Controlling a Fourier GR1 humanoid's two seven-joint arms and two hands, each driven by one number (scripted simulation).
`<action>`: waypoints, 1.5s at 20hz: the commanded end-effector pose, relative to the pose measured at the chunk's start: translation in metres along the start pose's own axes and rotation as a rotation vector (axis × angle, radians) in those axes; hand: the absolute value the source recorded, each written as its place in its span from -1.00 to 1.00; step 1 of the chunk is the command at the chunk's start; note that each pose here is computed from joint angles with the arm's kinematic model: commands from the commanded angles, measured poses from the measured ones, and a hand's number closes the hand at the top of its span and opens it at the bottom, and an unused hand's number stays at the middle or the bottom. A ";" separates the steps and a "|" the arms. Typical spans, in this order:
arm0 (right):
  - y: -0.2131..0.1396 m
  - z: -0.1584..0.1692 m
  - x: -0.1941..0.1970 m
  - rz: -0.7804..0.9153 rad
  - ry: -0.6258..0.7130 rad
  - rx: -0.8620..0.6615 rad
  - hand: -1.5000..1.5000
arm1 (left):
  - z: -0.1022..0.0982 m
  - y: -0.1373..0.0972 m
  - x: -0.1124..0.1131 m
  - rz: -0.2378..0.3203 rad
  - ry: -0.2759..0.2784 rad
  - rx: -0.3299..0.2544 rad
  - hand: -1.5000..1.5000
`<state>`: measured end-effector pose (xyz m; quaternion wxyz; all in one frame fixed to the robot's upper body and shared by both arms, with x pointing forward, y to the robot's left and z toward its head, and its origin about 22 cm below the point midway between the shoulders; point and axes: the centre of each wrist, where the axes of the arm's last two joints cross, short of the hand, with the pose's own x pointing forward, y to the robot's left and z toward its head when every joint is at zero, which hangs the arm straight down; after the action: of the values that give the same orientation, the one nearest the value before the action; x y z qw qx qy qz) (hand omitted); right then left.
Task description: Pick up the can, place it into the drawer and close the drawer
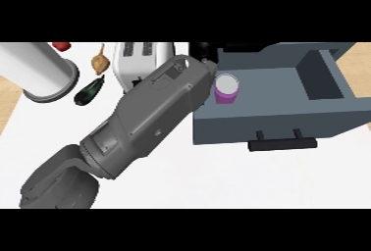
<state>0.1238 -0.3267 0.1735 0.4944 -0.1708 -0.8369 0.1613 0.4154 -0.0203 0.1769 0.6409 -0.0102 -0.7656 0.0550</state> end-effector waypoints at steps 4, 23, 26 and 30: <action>0.036 -0.036 0.007 0.168 -0.049 0.060 -1.00 | 0.003 -0.005 0.006 0.035 0.028 0.001 -1.00; 0.147 -0.152 -0.063 0.576 -0.085 0.247 -1.00 | -0.010 0.017 0.022 0.011 0.029 0.047 -1.00; 0.141 -0.170 -0.079 0.698 -0.069 0.307 -1.00 | -0.013 0.040 0.012 -0.018 0.046 0.032 -1.00; 0.172 -0.192 -0.091 0.772 -0.046 0.297 -1.00 | -0.023 0.051 0.032 -0.016 0.032 0.062 -1.00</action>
<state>0.3285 -0.2033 0.1188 0.4051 -0.3673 -0.7132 0.4385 0.4263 0.0213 0.2027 0.6548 0.0097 -0.7525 0.0694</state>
